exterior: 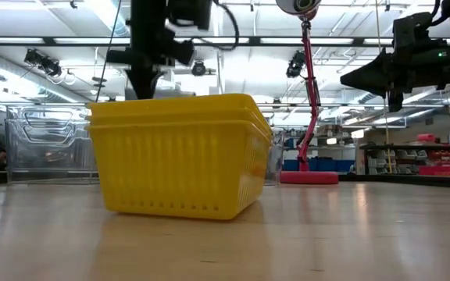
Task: Stack baskets by color
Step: Stack the bottom black bin on top of the top black bin, then stack the right transparent bin on top of the left transparent bin
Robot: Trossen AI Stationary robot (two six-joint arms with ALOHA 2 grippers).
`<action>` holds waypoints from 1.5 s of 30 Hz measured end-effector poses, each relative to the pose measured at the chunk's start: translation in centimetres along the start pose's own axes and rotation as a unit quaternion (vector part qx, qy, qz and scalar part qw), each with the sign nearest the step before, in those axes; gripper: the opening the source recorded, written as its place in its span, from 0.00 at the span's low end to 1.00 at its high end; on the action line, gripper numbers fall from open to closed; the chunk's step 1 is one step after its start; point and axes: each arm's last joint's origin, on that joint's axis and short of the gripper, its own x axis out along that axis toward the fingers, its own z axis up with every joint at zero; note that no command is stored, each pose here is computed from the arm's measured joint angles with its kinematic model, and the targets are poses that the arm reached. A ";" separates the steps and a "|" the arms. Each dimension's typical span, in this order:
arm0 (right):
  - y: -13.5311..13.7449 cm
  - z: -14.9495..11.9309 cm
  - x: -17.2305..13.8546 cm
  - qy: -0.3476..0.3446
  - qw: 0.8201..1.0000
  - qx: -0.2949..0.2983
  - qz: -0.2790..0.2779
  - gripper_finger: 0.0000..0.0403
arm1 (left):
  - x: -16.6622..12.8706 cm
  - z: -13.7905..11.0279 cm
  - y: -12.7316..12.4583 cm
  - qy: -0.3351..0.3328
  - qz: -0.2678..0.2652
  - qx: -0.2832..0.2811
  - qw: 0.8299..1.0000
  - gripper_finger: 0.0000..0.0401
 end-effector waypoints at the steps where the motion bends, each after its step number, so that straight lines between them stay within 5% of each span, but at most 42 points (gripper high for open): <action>1: 0.0 0.0 0.0 0.000 1.000 0.000 0.000 0.03 | 0.5 0.0 0.0 0.002 -0.001 0.005 1.000 0.00; 13: 0.0 0.0 0.0 0.000 1.000 0.000 0.000 0.03 | 2.2 -0.2 0.0 -0.003 -0.098 -0.005 0.995 0.07; 22: 0.0 0.0 0.0 0.000 1.000 0.000 0.000 0.03 | 1.3 0.2 0.5 -0.021 -0.076 -0.022 0.997 0.47; 28: 0.0 0.0 0.0 0.000 1.000 0.000 0.000 0.03 | -1.3 1.7 1.8 -0.101 -0.063 -0.059 0.991 0.65; 35: 0.0 0.0 0.0 0.000 1.000 0.000 0.000 0.03 | -1.8 4.6 2.0 -0.222 -0.052 -0.110 0.967 0.64; 45: 0.0 0.0 0.0 0.000 1.000 0.000 0.000 0.03 | 0.9 8.9 1.4 -0.292 -0.036 -0.120 0.948 0.56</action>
